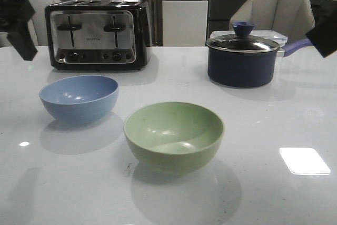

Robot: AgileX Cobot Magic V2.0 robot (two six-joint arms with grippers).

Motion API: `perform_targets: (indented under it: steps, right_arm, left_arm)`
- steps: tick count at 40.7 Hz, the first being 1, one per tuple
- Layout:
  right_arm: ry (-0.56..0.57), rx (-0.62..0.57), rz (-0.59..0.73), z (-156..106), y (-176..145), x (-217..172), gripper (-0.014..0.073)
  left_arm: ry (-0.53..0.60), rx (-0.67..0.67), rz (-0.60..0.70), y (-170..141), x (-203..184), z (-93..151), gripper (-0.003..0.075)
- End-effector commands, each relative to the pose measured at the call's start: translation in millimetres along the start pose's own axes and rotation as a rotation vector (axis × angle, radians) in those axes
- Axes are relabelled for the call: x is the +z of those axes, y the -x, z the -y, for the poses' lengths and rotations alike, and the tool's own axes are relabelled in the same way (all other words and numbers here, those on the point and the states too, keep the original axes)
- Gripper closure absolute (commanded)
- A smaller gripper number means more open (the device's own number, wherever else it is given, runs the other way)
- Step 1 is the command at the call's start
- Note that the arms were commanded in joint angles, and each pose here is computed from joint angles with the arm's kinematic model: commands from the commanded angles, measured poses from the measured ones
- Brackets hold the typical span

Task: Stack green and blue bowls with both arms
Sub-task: 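Open the right gripper and lift it away from the green bowl, then lower the left gripper onto the rim of the light blue bowl and grasp, then lift the blue bowl and carry it over the green bowl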

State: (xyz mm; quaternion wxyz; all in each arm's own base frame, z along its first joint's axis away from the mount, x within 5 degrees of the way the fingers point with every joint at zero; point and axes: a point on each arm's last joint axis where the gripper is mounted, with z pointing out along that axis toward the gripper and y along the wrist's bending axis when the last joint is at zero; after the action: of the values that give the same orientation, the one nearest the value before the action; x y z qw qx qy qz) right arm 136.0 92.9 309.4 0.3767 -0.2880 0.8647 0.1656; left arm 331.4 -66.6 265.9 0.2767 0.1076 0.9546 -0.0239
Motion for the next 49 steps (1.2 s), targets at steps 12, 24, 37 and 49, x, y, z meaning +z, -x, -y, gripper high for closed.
perform_targets:
  steps: [12, 24, 37, 49]
  right_arm:
    - [-0.014, -0.017, 0.081, 0, 11, -7, 0.0179]
    - [-0.014, -0.017, 0.081, 0, 11, -7, 0.0179]
    - [-0.014, -0.017, 0.081, 0, 11, -7, 0.0179]
    - [-0.014, -0.017, 0.081, 0, 11, -7, 0.0179]
  left_arm:
    - [-0.040, -0.046, 0.034, 43, 57, 5, 0.0138]
    - [-0.045, -0.058, 0.003, 42, 83, 6, 0.0255]
    - [-0.046, -0.058, -0.004, 41, 83, 6, 0.0556]
    - [-0.068, -0.019, -0.033, 52, 43, 11, 0.0627]
